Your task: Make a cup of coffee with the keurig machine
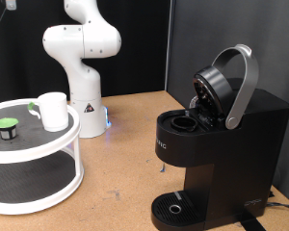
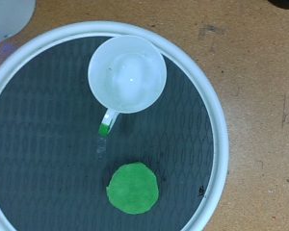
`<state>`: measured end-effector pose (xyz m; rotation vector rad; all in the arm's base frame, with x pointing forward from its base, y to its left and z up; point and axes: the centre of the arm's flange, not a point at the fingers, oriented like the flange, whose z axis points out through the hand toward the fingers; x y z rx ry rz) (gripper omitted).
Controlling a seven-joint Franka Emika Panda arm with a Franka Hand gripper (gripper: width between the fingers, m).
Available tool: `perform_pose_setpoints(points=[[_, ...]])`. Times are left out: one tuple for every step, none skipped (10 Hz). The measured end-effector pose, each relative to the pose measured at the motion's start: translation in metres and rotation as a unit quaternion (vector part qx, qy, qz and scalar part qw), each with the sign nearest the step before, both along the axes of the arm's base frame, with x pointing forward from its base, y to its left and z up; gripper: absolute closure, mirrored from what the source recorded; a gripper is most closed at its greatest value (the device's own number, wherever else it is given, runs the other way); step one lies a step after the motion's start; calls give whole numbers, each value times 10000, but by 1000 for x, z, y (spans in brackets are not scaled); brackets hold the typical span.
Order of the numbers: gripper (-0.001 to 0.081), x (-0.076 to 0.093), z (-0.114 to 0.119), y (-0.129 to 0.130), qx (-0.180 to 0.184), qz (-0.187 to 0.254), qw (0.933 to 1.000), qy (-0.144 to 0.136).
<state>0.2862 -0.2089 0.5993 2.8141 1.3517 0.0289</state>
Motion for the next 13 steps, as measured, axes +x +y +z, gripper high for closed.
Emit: perform_pose_setpoints(points=[[1, -2, -3, 2, 24, -9, 10000, -55], [1, -4, -6, 3, 75, -3, 9999, -66], [1, -6, -8, 4, 122, 4, 9999, -72], [1, -7, -11, 5, 164, 31, 9999, -34], [1, -10, -12, 6, 209, 102, 9997, 59], [1, -13, -11, 5, 248, 175, 9994, 140], [1, -14, -10, 4, 253, 205, 9993, 163], [1, -15, -10, 3, 248, 202, 9994, 162], [1, -15, -9, 2, 252, 192, 9994, 153], [1, -16, -9, 0, 252, 189, 9994, 149], [1, -16, -9, -1, 231, 187, 9994, 158], [1, -17, -9, -1, 211, 187, 9995, 167], [1, -17, -10, -1, 216, 188, 9994, 171]])
